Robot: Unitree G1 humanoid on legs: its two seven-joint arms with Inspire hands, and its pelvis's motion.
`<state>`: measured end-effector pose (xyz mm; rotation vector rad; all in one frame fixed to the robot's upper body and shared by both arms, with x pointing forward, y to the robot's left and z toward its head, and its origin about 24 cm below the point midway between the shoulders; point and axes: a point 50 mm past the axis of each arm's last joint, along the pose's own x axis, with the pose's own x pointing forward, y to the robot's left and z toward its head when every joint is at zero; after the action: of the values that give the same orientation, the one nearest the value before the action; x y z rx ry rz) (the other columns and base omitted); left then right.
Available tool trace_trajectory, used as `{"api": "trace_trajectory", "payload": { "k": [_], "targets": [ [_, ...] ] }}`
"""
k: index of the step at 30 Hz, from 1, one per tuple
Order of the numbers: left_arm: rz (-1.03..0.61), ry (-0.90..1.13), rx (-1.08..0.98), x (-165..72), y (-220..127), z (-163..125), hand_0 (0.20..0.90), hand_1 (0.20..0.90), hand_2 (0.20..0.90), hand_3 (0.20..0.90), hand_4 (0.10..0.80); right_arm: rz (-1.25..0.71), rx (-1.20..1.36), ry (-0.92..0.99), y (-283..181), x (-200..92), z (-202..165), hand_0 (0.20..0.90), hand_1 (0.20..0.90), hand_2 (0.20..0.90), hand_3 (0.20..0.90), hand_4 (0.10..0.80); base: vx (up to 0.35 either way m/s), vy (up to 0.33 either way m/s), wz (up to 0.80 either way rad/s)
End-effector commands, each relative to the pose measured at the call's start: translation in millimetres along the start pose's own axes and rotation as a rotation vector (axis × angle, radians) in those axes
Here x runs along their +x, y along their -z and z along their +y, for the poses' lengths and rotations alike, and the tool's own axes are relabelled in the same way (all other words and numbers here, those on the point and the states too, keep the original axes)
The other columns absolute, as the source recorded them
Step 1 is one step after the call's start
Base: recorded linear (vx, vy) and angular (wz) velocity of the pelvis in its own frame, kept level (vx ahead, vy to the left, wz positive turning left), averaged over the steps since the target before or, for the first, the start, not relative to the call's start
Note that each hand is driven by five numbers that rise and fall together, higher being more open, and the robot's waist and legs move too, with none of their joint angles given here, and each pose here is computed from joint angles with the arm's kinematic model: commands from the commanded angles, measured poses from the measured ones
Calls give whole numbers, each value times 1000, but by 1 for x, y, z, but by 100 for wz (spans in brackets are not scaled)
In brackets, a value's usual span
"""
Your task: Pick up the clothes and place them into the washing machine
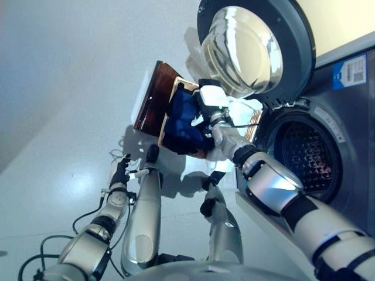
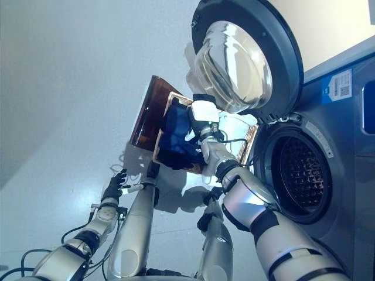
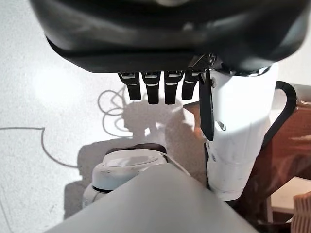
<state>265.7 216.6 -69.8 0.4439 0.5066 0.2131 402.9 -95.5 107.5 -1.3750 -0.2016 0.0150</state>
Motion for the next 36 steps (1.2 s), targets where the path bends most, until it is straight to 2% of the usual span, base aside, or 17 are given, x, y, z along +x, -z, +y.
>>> {"api": "trace_trajectory", "payload": {
  "k": [1,9,11,26,36],
  "targets": [
    [-67,34,-34,-5,-11,-19,900,900,900,900,800,46,-132,114,25,16,-46,900,900,900,900,800,25,24,5],
    [-49,34,-36,-5,-12,-24,900,900,900,900,800,41,-210,97,25,14,-40,900,900,900,900,800,4,5,-1],
    [-43,29,-35,-5,-12,-24,900,900,900,900,800,33,-243,93,24,14,-38,200,200,200,200,300,0,0,0],
    [-51,18,-42,-6,-12,-27,900,900,900,900,800,28,-343,160,31,12,-42,200,200,200,200,300,-8,-3,-6],
    [-20,-2,-37,-7,-5,-24,900,900,900,900,800,27,-210,225,28,11,-44,200,200,200,200,300,1,1,-6]
  ]
}}
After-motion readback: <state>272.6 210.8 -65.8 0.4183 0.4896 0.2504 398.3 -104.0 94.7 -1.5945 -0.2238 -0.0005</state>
